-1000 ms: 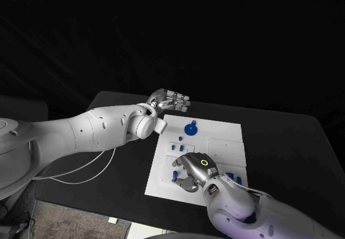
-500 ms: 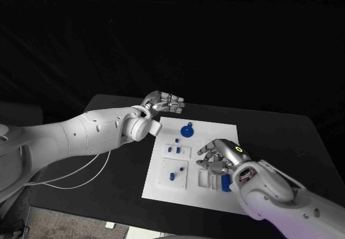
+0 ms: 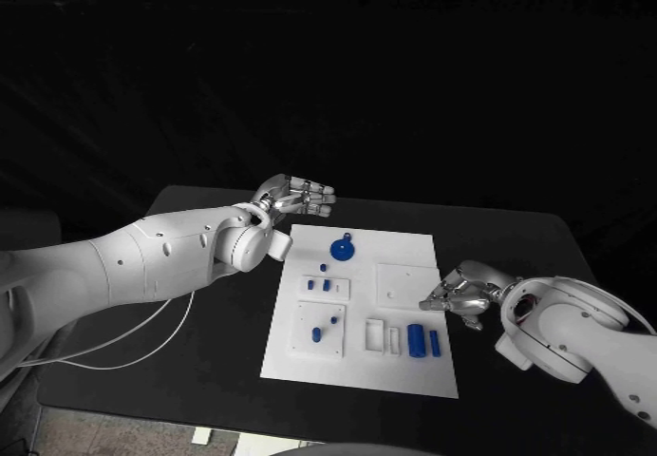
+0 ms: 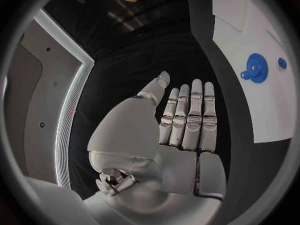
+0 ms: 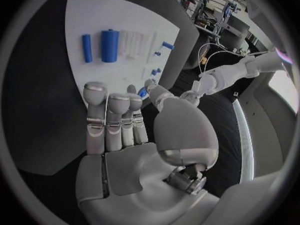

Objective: Assemble the parts on the task board

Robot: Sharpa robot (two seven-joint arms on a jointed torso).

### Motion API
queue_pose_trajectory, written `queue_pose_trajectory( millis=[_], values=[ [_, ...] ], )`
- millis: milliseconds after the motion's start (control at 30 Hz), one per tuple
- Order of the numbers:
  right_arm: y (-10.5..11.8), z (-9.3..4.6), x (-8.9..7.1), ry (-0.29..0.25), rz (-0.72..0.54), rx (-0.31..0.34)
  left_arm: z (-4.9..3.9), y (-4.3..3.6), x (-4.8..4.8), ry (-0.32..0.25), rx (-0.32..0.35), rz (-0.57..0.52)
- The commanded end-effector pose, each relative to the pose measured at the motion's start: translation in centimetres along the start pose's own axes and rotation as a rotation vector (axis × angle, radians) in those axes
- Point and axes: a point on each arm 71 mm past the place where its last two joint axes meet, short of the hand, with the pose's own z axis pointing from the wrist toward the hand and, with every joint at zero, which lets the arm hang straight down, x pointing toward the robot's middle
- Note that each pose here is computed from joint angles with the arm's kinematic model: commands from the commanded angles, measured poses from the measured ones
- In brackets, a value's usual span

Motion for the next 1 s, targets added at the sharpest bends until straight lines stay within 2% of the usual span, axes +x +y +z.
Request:
queue_pose_trajectory(
  millis=[33,167,300,667,1000],
  values=[
    [-1.5,0.1,0.9,0.153,0.049,0.125,-0.05,0.19,0.65,0.038,0.014,-0.017],
    [-2.1,0.4,1.2,0.176,0.05,0.179,-0.16,0.71,0.8,0.041,0.005,-0.019],
    [-2.4,1.0,2.0,0.193,0.045,0.215,-0.25,0.91,0.86,0.047,0.005,-0.015],
    [-2.4,2.5,4.1,0.233,-0.015,0.257,-0.49,0.97,1.19,0.063,0.003,0.003],
    [-2.5,3.9,5.7,0.236,-0.091,0.283,-0.54,1.38,1.57,0.069,-0.01,0.008]
  ],
)
